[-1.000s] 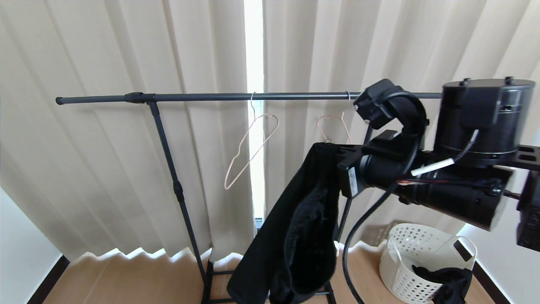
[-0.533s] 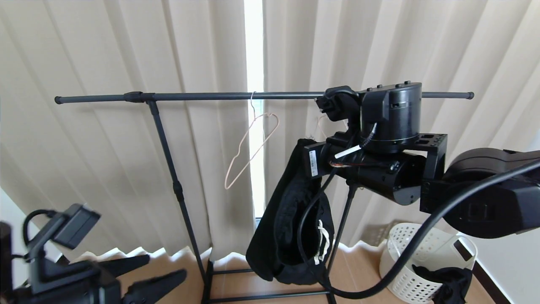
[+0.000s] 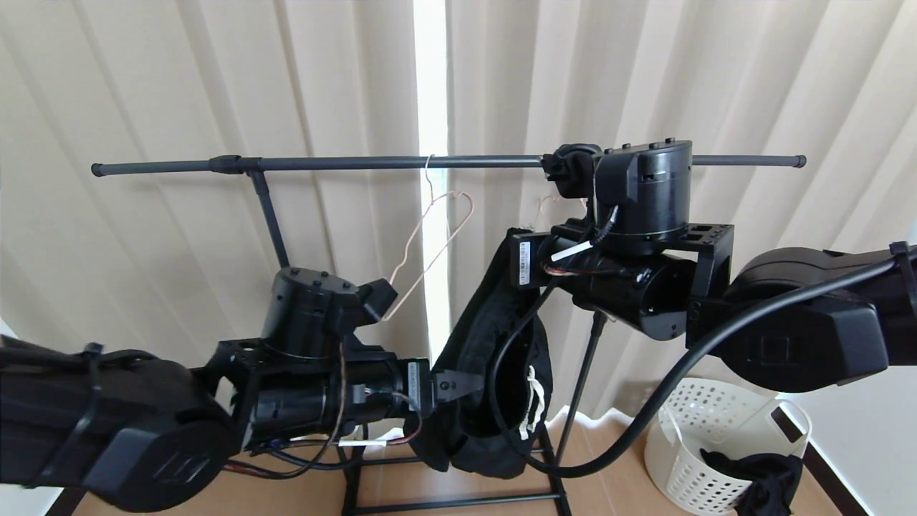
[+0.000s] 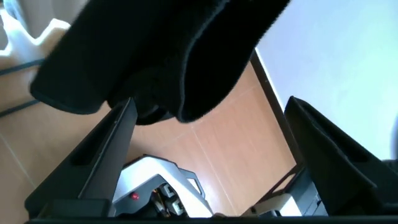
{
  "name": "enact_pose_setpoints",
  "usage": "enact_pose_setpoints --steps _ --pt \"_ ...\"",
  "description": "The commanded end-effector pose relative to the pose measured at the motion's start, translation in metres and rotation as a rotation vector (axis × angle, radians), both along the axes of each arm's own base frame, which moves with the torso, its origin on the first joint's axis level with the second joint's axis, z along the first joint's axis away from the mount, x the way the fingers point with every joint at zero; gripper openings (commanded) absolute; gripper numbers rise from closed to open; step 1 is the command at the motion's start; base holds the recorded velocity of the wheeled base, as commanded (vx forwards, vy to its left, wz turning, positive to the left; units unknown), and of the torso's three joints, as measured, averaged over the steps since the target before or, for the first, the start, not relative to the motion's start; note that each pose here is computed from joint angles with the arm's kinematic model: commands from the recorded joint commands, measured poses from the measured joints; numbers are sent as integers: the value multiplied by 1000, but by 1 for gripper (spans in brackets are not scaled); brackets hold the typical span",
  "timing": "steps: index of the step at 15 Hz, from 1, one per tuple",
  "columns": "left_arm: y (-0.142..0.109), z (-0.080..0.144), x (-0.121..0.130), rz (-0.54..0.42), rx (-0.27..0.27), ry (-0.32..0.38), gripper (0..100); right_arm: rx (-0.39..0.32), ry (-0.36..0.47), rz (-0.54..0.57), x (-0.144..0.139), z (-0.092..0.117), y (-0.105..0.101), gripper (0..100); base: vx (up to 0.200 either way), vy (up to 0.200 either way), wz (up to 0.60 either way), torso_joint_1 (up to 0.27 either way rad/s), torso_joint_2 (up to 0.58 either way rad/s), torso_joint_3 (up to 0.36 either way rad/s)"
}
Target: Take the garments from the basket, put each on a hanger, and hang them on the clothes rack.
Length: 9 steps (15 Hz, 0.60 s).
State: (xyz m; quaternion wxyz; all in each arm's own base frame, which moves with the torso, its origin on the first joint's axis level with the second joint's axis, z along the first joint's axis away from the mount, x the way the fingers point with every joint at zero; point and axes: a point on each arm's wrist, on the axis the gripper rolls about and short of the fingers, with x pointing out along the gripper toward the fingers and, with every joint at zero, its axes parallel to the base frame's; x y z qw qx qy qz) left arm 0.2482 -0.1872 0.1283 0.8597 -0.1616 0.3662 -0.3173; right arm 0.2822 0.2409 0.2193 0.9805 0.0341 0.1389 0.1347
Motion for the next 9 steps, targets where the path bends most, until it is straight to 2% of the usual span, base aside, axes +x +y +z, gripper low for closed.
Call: enact_pose_setpoints --steps 1,4,5,7,9 --pt "-23 -23 19 22 17 60 100 11 -19 -9 -4 8 -3 0 0 0 0 0 0 0" --pt "-25 -26 23 37 12 71 100 8 -18 -21 -4 7 -4 0 0 0 0 0 0 0" --pt "-31 -35 31 107 48 65 100 0 -23 -55 -4 6 -4 0 0 0 0 0 0 0" --pt "-34 -47 38 180 103 50 100 0 -25 -66 -5 7 -5 0 0 0 0 0 0 0" --pt "-36 -54 40 208 131 49 100 -1 -26 -67 -6 7 -4 0 0 0 0 0 0 0"
